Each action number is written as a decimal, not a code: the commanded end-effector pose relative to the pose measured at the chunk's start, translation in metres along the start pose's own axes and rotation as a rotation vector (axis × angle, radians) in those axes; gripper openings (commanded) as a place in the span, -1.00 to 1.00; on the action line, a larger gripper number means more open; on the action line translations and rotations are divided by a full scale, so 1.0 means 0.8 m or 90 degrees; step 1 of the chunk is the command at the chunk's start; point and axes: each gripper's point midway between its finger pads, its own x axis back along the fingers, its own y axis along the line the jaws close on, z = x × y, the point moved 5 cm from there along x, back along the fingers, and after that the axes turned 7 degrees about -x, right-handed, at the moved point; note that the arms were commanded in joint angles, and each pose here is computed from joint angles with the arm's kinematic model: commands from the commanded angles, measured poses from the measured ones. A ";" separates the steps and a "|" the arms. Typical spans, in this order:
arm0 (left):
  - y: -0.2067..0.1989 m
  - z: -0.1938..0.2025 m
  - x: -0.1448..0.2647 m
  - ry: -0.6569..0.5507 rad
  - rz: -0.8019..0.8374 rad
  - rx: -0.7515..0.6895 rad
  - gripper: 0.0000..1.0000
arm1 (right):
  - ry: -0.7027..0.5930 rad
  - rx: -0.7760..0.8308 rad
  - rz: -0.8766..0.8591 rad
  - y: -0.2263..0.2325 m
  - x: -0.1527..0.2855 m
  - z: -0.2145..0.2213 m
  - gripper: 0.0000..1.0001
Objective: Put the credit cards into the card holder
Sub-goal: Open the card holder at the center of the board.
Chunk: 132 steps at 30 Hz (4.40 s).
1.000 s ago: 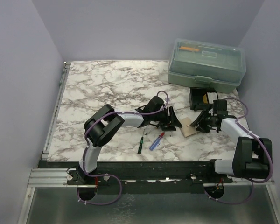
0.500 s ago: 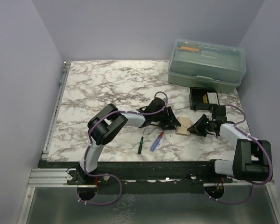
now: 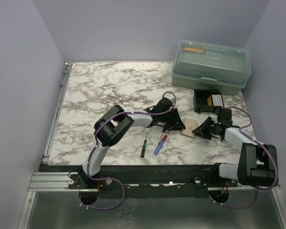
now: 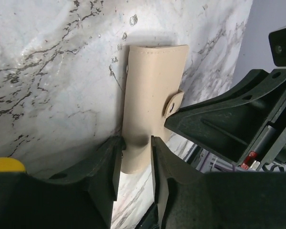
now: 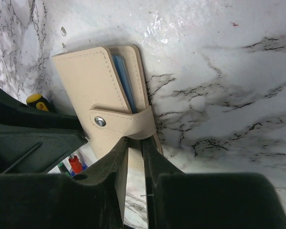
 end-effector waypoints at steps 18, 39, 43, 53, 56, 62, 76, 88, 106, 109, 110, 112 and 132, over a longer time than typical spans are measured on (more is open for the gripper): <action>-0.005 0.003 -0.018 -0.015 -0.096 -0.111 -1.00 | -0.044 0.065 0.031 0.012 0.018 -0.010 0.13; -0.029 0.001 0.001 -0.059 -0.074 -0.113 -1.00 | -0.132 0.238 0.376 0.032 -0.007 0.001 0.14; -0.025 0.001 0.005 -0.071 -0.093 -0.109 -1.00 | -0.152 0.205 0.404 0.026 -0.006 0.001 -0.23; -0.019 -0.010 0.027 -0.121 -0.144 -0.141 -1.00 | -0.196 0.107 0.268 0.028 0.012 -0.001 -0.96; -0.018 -0.009 0.026 -0.115 -0.142 -0.141 -1.00 | -0.191 0.081 0.203 0.030 0.018 -0.004 -0.99; -0.018 -0.004 0.016 -0.064 -0.142 -0.159 -0.72 | -0.201 0.075 0.164 0.024 0.029 -0.012 -0.99; -0.035 0.021 0.001 -0.094 -0.346 -0.436 0.97 | -0.209 0.044 0.147 0.021 0.049 -0.016 -0.99; -0.006 0.034 -0.036 -0.082 -0.442 -0.465 0.91 | -0.246 0.007 0.185 0.007 0.060 -0.017 -0.99; -0.041 0.009 0.003 -0.044 -0.286 -0.369 -0.23 | -0.296 -0.062 0.246 -0.013 0.073 -0.023 -0.99; -0.060 0.012 0.012 -0.005 -0.197 -0.335 -0.09 | -0.294 -0.061 0.245 -0.011 0.076 -0.023 -0.99; -0.067 0.011 0.017 -0.012 -0.186 -0.336 0.05 | -0.289 -0.050 0.224 -0.003 0.079 -0.024 -0.99; -0.079 0.010 0.026 -0.019 -0.164 -0.343 0.28 | -0.277 0.004 0.152 0.022 0.086 -0.025 -0.99; -0.087 0.003 0.005 0.013 -0.058 -0.297 0.65 | -0.238 0.127 0.000 0.090 0.108 -0.030 -0.99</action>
